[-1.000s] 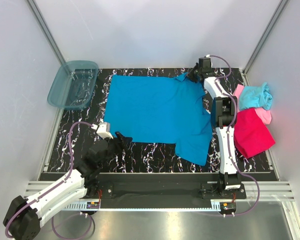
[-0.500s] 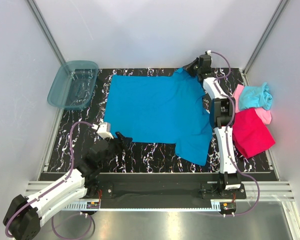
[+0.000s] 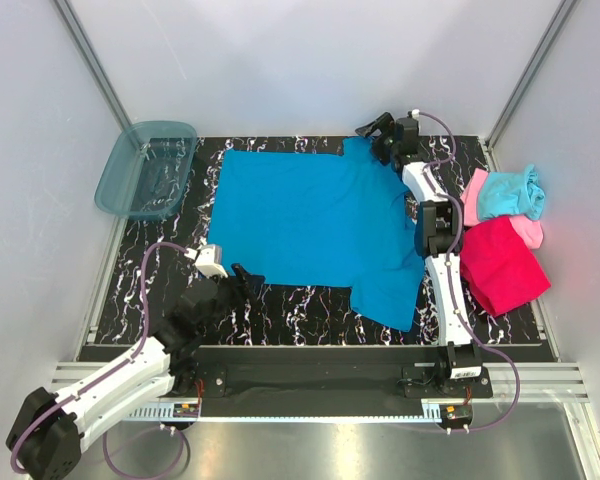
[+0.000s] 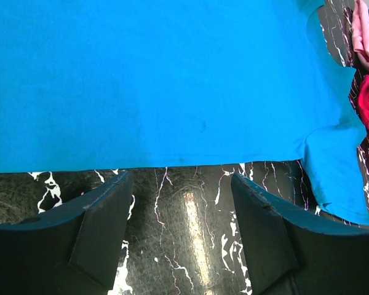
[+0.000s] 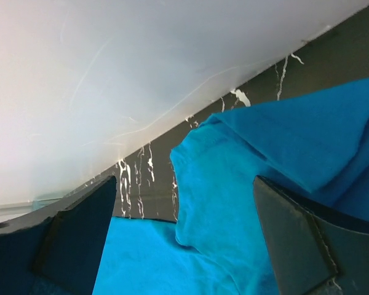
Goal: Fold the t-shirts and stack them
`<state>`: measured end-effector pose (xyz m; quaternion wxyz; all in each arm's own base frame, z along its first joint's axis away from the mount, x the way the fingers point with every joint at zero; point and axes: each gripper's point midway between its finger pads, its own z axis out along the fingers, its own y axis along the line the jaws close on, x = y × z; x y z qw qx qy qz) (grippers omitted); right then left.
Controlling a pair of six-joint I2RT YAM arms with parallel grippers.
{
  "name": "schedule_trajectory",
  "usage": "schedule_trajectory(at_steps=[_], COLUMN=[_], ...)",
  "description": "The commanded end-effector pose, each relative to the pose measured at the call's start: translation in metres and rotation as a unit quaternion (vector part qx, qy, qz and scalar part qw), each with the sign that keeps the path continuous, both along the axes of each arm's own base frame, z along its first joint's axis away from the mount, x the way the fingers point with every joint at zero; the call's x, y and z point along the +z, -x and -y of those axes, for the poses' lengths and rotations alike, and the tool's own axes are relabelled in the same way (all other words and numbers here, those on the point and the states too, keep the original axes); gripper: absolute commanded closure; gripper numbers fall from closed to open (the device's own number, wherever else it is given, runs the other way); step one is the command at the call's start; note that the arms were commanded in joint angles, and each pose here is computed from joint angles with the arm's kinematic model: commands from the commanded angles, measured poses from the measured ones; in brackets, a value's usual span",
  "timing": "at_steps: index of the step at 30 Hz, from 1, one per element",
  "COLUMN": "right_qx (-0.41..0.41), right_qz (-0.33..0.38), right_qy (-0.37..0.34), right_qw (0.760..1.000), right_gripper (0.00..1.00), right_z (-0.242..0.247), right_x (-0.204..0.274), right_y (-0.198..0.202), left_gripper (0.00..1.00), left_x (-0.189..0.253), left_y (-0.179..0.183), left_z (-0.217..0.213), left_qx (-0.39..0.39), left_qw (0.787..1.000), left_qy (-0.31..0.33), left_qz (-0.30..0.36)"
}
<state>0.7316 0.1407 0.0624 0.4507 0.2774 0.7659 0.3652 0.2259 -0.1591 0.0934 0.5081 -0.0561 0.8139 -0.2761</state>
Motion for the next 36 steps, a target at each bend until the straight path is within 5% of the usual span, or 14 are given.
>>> schedule_trajectory(at_steps=[1,9,15,21,22,24,25,26,30,36], right_qx=[-0.007,-0.025,-0.052,-0.098,-0.101,-0.111,-0.101,-0.104,-0.089,-0.084], right_qz=[0.084,0.199,0.211,0.065,0.012,0.019,-0.027,0.001,-0.061,-0.142], right_qy=[0.023,0.102,0.161,0.181,0.189,0.160,0.156,0.131,0.115,0.170], right_qw=[0.996,0.974,0.963,0.976,0.977,0.981,0.982,0.986,0.987,0.971], right_gripper=[0.00,0.00,0.00,0.00,0.00,0.00,0.00,0.00,0.00,0.00], right_z=[0.007,0.021,0.031,0.064,0.070,0.072,0.071,0.070,0.071,0.089], right_x=[0.095,0.258,0.316,0.247,0.197,0.199,0.149,0.162,0.096,0.053], right_y=[-0.002,0.049,0.117,0.198,0.219,0.255,0.281,0.297,0.368,0.433], left_gripper=[0.31,0.31,0.32,0.32,0.31,0.31,0.31,0.31,0.31,0.31], left_x=[0.010,0.020,0.028,0.028,0.026,0.026,0.025,0.025,0.025,0.026], left_y=[-0.004,-0.001,0.001,0.002,0.002,0.002,0.002,0.002,0.002,0.001], left_z=[0.002,0.005,0.004,0.004,0.003,0.004,0.004,0.005,0.004,0.004], left_qx=[0.000,-0.009,-0.012,-0.008,-0.007,-0.007,-0.007,-0.008,-0.007,-0.004], left_qw=[1.000,0.999,0.998,0.998,0.998,0.998,0.998,0.998,0.998,0.998], left_qy=[0.008,0.025,0.039,0.043,0.041,0.044,0.042,0.044,0.046,0.044], left_qz=[0.025,0.037,0.050,0.044,0.040,0.039,0.036,0.036,0.037,0.038])
